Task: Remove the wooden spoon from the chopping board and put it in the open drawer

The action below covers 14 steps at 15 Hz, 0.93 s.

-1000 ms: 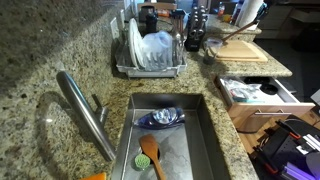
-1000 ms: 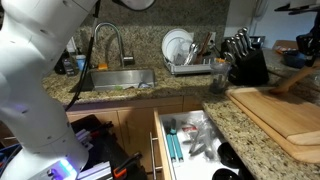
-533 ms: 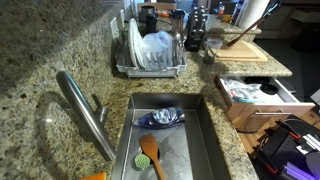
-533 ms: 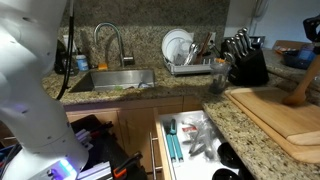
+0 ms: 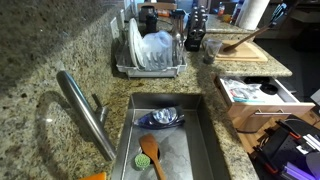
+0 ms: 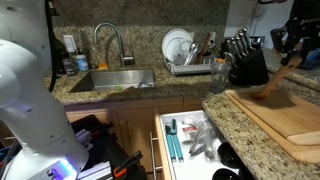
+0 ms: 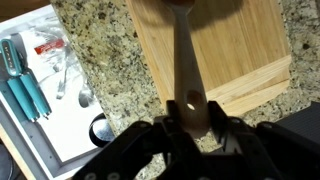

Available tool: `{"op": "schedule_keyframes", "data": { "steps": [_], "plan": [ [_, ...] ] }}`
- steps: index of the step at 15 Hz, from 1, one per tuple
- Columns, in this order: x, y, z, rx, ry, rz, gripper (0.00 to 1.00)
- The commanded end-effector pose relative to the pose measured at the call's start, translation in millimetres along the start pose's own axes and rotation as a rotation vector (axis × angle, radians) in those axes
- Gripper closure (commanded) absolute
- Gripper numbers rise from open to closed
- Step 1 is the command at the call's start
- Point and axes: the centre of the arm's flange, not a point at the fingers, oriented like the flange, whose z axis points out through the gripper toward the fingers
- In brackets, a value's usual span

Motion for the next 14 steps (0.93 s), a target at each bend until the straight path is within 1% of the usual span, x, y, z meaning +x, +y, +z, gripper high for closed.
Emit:
{"op": "schedule_keyframes", "data": {
  "steps": [1, 2, 3, 6, 7, 8, 10, 13, 14],
  "plan": [
    [0, 3, 1, -0.002, -0.001, -0.001, 0.65],
    [1, 5, 2, -0.002, -0.001, 0.000, 0.65],
    [1, 13, 1, -0.001, -0.006, -0.020, 0.90],
    [9, 75, -18, 0.086, -0.032, -0.111, 0.90],
    [11, 88, -20, 0.118, -0.034, -0.136, 0.90],
    [12, 97, -23, 0.127, -0.036, -0.152, 0.90],
    [18, 115, -26, 0.114, -0.033, -0.150, 0.90],
    [33, 134, -25, 0.048, -0.018, -0.138, 0.90],
    [39, 139, -25, 0.012, -0.022, -0.135, 0.90]
  ]
}}
